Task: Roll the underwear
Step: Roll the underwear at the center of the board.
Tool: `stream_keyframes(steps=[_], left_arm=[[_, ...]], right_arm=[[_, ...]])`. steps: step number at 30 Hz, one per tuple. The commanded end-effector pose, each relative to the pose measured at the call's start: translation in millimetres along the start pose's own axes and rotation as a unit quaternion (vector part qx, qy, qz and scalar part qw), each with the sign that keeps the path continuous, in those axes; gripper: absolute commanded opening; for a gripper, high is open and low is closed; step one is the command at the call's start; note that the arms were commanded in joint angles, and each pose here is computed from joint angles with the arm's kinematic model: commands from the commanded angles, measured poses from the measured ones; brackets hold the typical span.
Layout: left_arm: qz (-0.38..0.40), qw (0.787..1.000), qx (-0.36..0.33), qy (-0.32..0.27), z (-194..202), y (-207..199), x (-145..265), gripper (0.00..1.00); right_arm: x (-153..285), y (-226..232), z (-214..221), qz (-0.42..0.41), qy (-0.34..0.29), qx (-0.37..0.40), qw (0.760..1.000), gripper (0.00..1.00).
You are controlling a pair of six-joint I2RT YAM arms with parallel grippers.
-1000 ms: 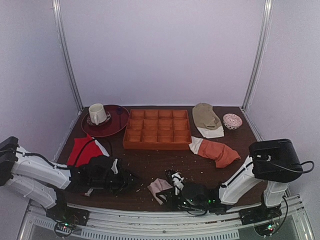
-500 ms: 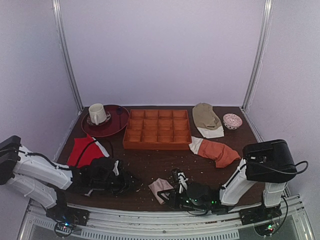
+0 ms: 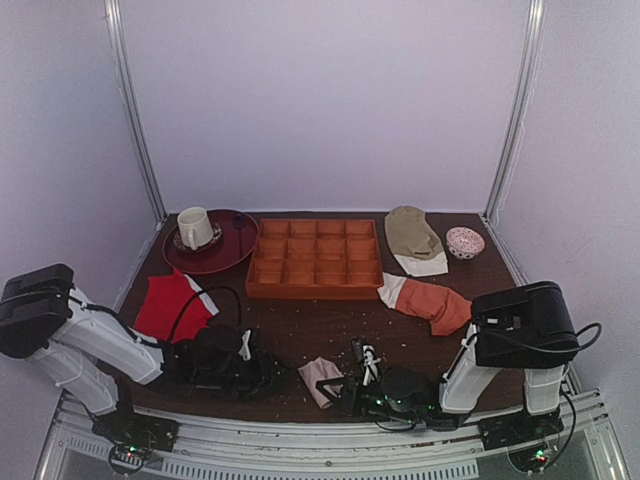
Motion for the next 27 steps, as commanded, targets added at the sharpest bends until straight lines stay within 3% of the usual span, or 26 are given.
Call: stream_keyframes(steps=[1,12,27], left_arm=[[0.069,0.998,0.003,-0.001,0,-21,-11,0.49],[0.072,0.997,-0.006,-0.008,-4,-32,-13,0.50],[0.016,1.000,-0.004,0.005,0,-20,4,0.52]], right_arm=[[5,-54,29,0.113,0.085,0.014,0.990,0.00],[5,-49,28,0.177,0.119,0.042,0.976,0.00],[5,-49,31,0.190,0.139,0.045,0.971,0.00]])
Point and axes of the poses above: each gripper's point midway between its finger pads, its own x axis back along the fingers, its own y axis along the line the jaws close on, z = x × y, the point moved 9 cm from there along x, back along the fingers, and after that the axes turned 4 degrees about -x, right-handed, at the moved point
